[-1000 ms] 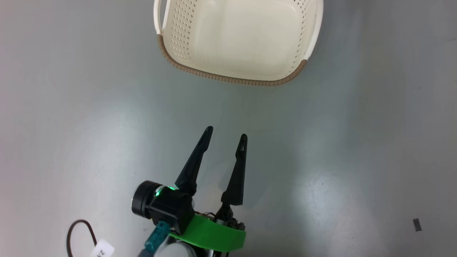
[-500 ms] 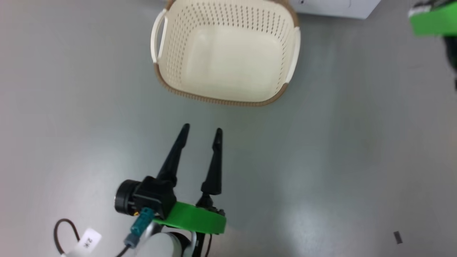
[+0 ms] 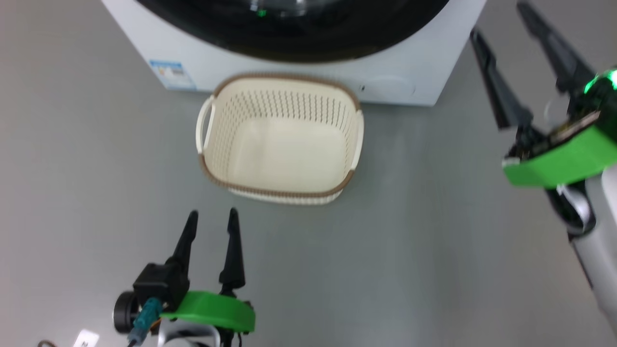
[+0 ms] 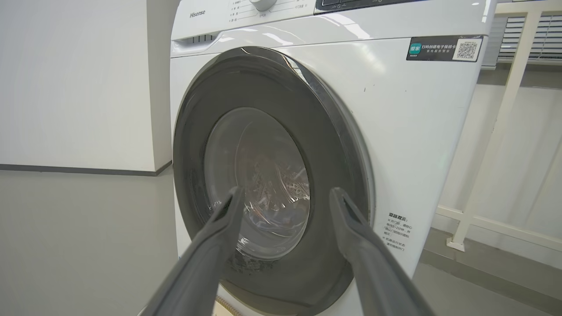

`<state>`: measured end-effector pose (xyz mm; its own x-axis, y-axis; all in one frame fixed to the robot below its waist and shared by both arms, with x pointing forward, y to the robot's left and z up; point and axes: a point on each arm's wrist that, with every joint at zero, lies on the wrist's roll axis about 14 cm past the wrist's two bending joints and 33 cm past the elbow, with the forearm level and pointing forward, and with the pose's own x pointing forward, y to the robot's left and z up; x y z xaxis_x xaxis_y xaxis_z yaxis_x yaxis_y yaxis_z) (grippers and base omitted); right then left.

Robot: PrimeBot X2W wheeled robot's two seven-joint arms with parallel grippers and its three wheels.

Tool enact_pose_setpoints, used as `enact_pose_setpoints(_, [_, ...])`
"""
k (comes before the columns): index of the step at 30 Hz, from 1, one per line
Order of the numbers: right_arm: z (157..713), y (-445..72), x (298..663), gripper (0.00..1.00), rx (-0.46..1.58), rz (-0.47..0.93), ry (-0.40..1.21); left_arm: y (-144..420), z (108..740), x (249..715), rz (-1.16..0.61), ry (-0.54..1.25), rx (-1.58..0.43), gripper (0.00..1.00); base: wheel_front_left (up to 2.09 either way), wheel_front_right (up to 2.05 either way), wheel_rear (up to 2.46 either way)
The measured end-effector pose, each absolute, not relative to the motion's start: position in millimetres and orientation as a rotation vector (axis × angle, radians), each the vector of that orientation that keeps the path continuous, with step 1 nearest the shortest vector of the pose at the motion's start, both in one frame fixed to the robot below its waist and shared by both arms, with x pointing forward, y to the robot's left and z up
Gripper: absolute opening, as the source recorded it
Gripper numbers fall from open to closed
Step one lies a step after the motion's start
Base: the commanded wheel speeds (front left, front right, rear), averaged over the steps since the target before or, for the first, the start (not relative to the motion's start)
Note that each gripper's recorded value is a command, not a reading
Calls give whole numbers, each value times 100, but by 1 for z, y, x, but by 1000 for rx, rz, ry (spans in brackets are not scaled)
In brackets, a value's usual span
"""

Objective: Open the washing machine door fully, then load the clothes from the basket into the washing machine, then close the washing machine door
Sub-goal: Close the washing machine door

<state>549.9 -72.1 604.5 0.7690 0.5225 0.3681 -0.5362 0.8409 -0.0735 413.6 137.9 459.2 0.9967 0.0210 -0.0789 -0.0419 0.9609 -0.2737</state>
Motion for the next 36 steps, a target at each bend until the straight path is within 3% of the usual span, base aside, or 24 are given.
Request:
enact_pose_setpoints(17, [580,-132,416,100,-8,432,-263,137,488,362,-41,1,-266,100,0,0,0])
enact_pose_setpoints(25, [587,-161,381,100,-6,306,-303,132,497,353,-82,-29,-261,100,0,0,0])
enact_pose_setpoints(36, [553,-198,353,100,-33,146,-210,144,495,343,-54,-33,-229,100,0,0,0])
